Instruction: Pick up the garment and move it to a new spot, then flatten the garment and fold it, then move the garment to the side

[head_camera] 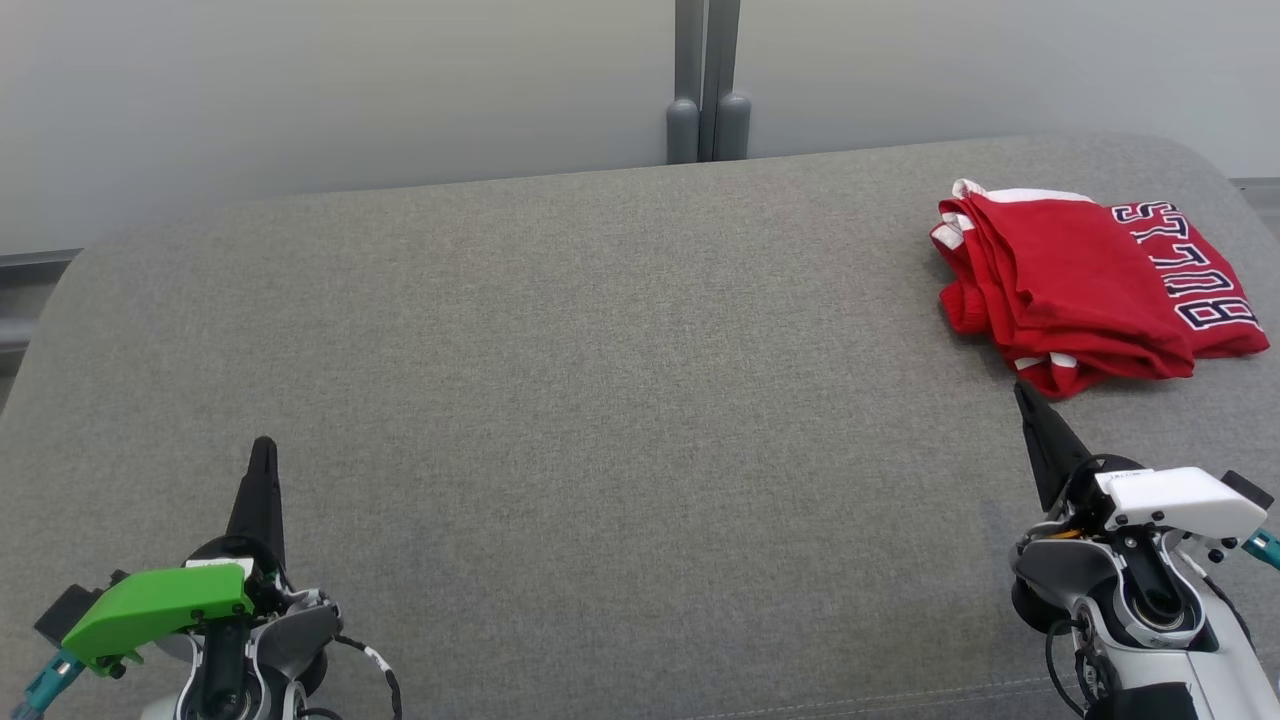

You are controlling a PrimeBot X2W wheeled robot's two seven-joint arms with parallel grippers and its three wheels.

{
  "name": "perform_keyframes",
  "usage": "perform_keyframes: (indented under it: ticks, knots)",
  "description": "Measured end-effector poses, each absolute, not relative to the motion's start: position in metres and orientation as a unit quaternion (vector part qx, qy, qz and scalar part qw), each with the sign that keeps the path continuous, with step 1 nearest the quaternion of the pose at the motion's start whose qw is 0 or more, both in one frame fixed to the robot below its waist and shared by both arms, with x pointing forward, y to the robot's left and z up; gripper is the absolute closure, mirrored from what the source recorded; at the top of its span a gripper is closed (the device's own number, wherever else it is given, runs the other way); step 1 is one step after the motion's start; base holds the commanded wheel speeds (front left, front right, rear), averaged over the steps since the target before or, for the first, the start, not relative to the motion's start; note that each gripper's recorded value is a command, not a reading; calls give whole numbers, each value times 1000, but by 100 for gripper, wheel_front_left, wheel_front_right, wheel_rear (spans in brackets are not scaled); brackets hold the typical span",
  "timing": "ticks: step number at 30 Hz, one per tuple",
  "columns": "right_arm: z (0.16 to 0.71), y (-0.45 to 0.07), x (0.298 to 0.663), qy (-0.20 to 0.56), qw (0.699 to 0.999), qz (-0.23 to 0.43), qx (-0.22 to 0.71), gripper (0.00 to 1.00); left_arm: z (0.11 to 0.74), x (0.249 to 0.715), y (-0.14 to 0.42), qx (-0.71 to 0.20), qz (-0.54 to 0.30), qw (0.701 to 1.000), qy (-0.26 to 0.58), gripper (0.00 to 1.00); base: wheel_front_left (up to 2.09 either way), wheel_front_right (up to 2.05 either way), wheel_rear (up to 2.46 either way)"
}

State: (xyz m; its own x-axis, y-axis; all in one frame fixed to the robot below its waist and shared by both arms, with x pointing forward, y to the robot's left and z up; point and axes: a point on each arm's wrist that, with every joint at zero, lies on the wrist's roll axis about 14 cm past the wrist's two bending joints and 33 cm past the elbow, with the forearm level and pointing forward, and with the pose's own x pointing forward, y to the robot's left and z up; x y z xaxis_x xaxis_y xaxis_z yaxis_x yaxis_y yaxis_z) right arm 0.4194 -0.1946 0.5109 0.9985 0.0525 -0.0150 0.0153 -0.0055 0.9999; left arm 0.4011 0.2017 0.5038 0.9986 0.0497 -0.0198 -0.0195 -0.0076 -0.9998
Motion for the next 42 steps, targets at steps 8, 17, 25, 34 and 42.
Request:
perform_keyframes:
  ticks: [8,17,25,34,42]
  knots:
    - [511,-195,419,24,705,13,709,100,504,401,202,-709,24,704,-11,100,0,0,0]
    - [511,-195,419,24,705,13,709,100,504,401,202,-709,24,704,-11,100,0,0,0]
    - [511,-195,419,24,705,13,709,100,504,401,202,-709,24,704,-11,100,0,0,0]
    - [511,-195,419,24,705,13,709,100,504,401,202,-709,24,704,-11,100,0,0,0]
    - [511,-195,419,24,705,13,709,100,504,401,202,-709,24,704,-11,100,0,0,0]
